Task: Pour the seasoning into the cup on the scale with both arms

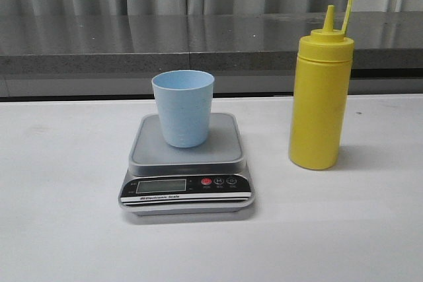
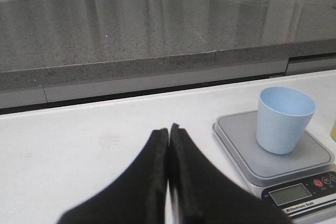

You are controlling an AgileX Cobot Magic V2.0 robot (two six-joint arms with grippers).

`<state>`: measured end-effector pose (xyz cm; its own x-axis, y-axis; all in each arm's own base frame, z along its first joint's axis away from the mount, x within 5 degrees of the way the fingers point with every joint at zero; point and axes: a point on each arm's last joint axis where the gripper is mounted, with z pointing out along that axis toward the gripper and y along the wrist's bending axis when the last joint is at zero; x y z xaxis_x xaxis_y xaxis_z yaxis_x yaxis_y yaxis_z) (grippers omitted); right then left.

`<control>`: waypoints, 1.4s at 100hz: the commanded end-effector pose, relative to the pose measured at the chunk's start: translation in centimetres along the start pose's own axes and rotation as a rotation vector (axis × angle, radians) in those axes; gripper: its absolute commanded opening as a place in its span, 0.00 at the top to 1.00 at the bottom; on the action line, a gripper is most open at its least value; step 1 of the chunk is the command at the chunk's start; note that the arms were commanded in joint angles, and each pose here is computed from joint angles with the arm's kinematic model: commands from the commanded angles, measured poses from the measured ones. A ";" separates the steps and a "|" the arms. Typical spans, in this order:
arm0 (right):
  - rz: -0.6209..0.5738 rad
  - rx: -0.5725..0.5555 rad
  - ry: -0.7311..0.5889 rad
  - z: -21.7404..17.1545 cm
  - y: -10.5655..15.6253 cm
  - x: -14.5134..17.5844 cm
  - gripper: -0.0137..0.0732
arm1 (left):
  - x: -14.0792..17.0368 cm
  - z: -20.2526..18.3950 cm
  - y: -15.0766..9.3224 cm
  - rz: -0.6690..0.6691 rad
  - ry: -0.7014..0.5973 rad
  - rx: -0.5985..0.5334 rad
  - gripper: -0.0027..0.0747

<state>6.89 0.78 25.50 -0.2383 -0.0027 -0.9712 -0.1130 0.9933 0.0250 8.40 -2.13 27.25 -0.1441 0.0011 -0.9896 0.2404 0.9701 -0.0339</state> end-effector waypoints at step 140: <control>-0.015 0.000 -0.184 -1.4 -0.1 2.5 0.92 | -1.7 -0.2 0.1 -0.018 -0.108 -0.012 0.99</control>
<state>5.27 0.55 22.39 -0.1764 0.0042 -0.9843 -0.1155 0.9930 0.0250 8.40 -2.13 27.25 -0.1441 0.0011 -0.9896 0.2404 0.9701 -0.0339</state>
